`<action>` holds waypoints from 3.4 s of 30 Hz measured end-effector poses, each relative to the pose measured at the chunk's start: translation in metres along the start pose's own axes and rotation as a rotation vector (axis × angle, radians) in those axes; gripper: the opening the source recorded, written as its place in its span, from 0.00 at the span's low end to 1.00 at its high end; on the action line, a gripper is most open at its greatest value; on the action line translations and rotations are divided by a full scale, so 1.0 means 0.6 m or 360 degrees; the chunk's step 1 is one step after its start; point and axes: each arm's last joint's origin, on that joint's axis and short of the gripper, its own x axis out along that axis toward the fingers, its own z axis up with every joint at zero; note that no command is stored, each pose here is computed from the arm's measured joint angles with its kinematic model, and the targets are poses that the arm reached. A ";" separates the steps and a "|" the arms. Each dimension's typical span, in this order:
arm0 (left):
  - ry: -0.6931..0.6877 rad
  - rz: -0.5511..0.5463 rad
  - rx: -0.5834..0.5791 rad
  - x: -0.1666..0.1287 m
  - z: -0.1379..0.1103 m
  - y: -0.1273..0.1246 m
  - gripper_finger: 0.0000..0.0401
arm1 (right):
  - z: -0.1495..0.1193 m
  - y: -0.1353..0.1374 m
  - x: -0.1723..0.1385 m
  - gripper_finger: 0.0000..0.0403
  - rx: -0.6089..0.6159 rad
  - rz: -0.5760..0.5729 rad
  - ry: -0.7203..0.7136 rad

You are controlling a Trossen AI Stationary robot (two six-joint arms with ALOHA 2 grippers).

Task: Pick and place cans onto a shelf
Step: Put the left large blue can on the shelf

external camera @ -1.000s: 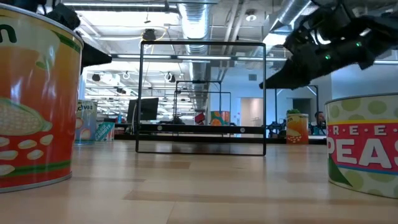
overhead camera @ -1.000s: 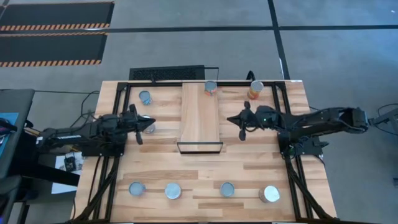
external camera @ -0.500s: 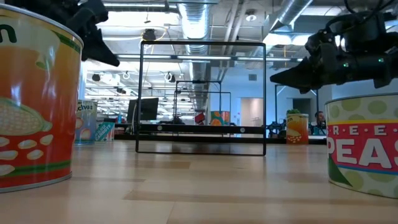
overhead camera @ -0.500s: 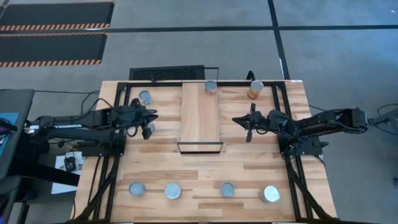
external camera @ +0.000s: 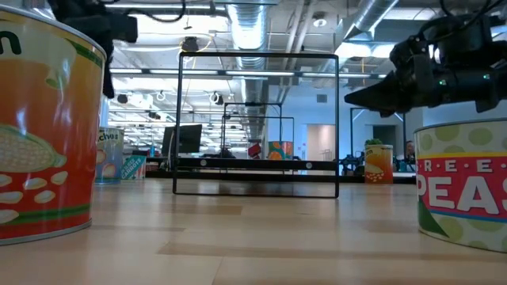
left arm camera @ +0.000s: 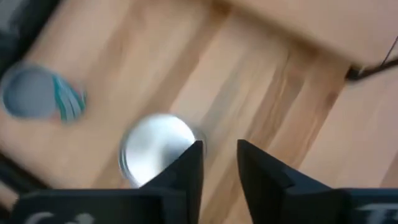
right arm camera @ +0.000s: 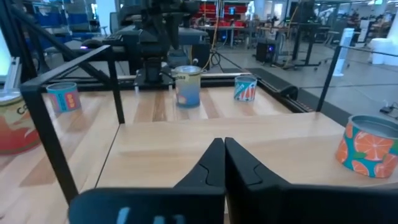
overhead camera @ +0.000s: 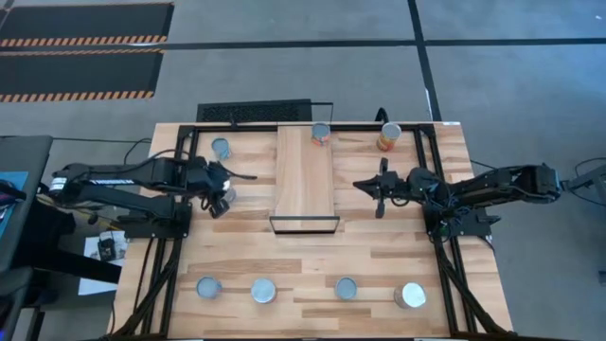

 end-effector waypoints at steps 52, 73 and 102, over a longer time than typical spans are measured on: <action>0.0157 0.0279 0.0257 0.018 0.110 -0.001 0.00 | 0.006 -0.041 -0.006 0.03 -0.0117 -0.0148 -0.0055; -0.0029 0.0163 0.0666 0.097 0.395 -0.077 0.00 | 0.007 -0.027 -0.003 0.03 -0.0137 -0.0076 -0.0068; -0.0120 0.0177 0.0669 0.214 0.479 -0.109 0.06 | 0.005 -0.027 -0.003 0.03 -0.0134 -0.0074 -0.0047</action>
